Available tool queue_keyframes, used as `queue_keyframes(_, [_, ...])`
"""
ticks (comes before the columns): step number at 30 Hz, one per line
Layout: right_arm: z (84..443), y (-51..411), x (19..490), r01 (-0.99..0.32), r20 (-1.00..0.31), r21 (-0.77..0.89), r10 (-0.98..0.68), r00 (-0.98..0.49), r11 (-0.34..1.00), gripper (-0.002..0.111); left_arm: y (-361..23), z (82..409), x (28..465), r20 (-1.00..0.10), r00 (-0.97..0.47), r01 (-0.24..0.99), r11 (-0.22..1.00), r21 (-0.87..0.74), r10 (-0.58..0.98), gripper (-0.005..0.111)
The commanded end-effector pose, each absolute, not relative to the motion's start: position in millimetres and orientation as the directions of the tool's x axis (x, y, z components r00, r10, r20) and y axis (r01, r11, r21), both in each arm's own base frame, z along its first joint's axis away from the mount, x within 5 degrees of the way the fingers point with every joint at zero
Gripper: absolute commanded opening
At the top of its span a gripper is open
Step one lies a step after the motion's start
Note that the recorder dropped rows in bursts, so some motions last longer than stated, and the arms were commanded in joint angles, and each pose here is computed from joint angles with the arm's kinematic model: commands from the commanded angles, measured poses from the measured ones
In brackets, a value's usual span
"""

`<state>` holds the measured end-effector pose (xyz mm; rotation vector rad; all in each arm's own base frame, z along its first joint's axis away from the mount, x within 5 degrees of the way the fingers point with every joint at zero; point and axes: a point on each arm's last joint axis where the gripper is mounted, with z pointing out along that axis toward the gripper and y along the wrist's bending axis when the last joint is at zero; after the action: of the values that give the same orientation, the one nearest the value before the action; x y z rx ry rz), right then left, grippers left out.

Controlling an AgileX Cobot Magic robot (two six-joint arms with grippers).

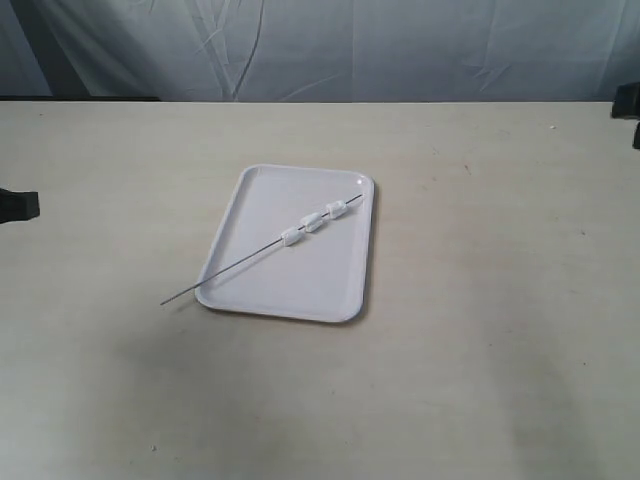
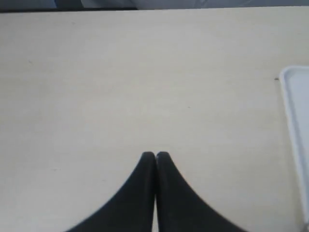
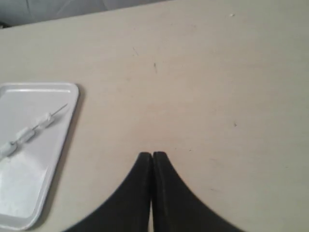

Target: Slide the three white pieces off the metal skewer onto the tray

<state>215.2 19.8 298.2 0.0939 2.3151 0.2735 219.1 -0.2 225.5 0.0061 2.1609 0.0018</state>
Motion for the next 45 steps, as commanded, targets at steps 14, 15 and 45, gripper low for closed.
queue_keyframes(14, [292.0, 74.8, 234.1, -0.301, -0.797, 0.15, -0.066, -0.601, 0.942, -0.001, -22.3, 198.5, 246.7, -0.637, -0.706, -0.056, 0.922, -0.384, -0.309, 0.0])
queue_keyframes(15, [292.7, 76.5, 234.1, -0.307, -0.802, 0.148, -0.068, -0.593, 0.94, -0.001, -13.9, 200.1, 250.1, -0.682, -0.673, -0.091, 0.948, -0.306, -0.285, 0.0])
queue_keyframes(45, [245.9, 135.2, 241.6, -0.514, -0.718, 0.093, -0.3, -0.628, 0.852, -0.001, -82.1, 200.7, 240.0, -0.65, -0.695, 0.526, 0.834, -0.168, 0.307, 0.0])
